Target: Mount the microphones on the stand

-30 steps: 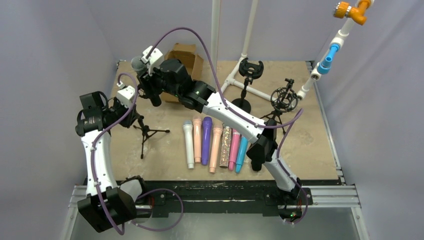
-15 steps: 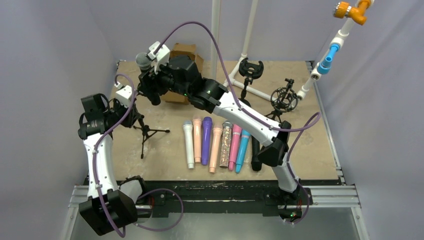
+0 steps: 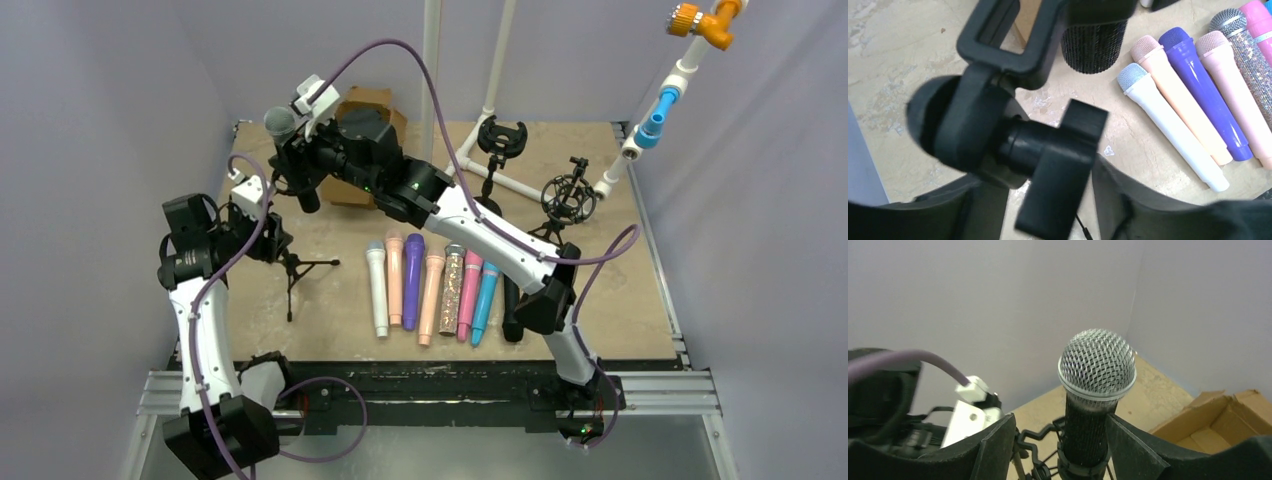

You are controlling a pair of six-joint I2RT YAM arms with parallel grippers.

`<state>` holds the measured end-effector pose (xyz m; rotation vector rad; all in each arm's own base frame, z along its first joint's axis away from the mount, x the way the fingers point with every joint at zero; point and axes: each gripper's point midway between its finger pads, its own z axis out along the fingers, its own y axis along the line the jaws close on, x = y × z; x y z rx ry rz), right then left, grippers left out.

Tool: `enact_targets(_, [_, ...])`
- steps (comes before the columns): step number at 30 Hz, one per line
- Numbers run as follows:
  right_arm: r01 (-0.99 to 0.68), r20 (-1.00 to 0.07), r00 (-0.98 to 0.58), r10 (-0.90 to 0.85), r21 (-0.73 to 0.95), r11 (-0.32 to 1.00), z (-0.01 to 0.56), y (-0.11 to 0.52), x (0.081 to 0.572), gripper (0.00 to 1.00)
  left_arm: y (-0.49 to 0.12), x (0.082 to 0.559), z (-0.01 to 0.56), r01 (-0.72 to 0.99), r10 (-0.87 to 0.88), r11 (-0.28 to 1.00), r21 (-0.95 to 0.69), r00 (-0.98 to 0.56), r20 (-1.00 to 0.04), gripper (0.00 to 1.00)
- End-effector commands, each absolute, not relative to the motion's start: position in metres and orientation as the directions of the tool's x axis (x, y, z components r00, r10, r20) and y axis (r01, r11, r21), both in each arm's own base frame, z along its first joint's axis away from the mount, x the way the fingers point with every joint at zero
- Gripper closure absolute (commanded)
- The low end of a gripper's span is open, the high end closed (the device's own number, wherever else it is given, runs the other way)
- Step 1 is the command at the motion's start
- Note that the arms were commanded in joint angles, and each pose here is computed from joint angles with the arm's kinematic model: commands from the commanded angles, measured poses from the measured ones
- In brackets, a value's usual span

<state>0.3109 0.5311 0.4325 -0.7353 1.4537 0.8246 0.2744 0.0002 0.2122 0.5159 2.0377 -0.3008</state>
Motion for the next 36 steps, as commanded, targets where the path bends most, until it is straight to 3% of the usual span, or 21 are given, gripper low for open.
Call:
enact_targets(1, [-0.808, -0.999, -0.014, 0.032, 0.030, 0.588, 0.434, 0.529, 0.321, 0.31, -0.007, 0.268, 0.231, 0.476, 0.215, 0.879, 0.011, -0.377, -0.901, 0.36])
enact_targets(8, [-0.755, -0.998, 0.016, 0.068, 0.033, 0.654, 0.439, 0.516, 0.332, 0.34, 0.004, 0.270, 0.245, 0.360, 0.103, 0.932, -0.045, -0.384, -0.917, 0.32])
enact_targets(14, [-0.738, -0.995, 0.046, 0.091, 0.027, 0.675, 0.444, 0.519, 0.339, 0.29, 0.011, 0.277, 0.226, 0.333, 0.074, 0.940, -0.071, -0.404, -0.912, 0.47])
enact_targets(20, [-0.720, -0.985, 0.080, 0.150, 0.047, 0.692, 0.450, 0.519, 0.345, 0.32, 0.015, 0.284, 0.212, 0.331, 0.076, 0.941, -0.074, -0.417, -0.906, 0.57])
enact_targets(24, [-0.755, -0.982, 0.090, 0.168, 0.043, 0.654, 0.449, 0.529, 0.341, 0.43, 0.016, 0.286, 0.209, 0.333, 0.073, 0.940, -0.077, -0.417, -0.906, 0.63])
enact_targets(28, [-0.760, -0.986, 0.078, 0.149, 0.038, 0.649, 0.439, 0.533, 0.341, 0.62, 0.018, 0.289, 0.206, 0.328, 0.067, 0.941, -0.085, -0.427, -0.902, 0.75])
enact_targets(31, [-0.768, -0.987, 0.066, 0.146, 0.043, 0.639, 0.433, 0.532, 0.338, 0.75, 0.019, 0.290, 0.202, 0.322, 0.064, 0.943, -0.087, -0.432, -0.900, 0.76])
enact_targets(36, [-0.786, -0.994, 0.039, 0.105, 0.035, 0.618, 0.415, 0.536, 0.333, 0.88, 0.020, 0.293, 0.198, 0.317, 0.050, 0.943, -0.105, -0.443, -0.895, 0.76])
